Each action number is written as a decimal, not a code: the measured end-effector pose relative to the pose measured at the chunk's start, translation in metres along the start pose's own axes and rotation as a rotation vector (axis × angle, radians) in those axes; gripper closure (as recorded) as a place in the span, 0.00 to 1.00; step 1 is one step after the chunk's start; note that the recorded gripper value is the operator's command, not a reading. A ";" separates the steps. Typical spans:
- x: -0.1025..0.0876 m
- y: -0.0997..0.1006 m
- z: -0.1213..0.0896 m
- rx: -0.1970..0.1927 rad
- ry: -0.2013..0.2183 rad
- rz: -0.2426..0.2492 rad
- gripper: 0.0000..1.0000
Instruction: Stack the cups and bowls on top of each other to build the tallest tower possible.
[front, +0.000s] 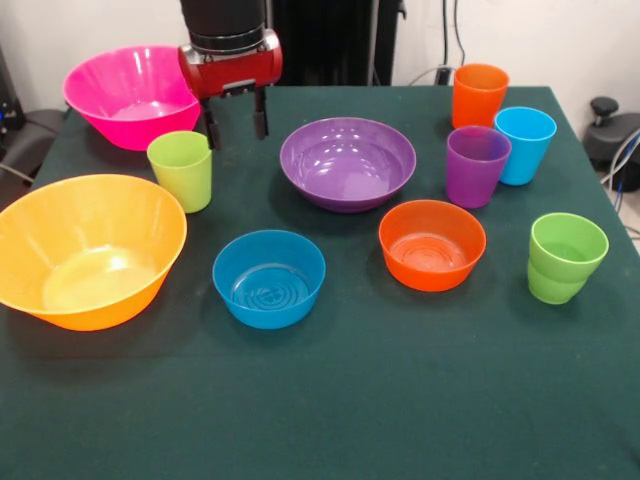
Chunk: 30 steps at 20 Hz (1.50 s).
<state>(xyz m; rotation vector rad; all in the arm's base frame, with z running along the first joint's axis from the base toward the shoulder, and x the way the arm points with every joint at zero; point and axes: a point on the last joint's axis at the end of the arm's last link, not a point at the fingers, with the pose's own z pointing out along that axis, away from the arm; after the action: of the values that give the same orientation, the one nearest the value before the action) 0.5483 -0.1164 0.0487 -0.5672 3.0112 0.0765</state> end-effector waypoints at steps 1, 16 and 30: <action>0.000 0.000 0.000 0.000 0.000 0.000 0.00; 0.001 -0.003 -0.002 -0.009 -0.001 0.019 0.00; 0.029 -0.026 -0.004 -0.017 0.033 0.070 0.00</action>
<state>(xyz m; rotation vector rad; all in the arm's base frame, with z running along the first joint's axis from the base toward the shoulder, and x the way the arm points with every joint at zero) 0.5302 -0.1512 0.0491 -0.4690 3.0651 0.0980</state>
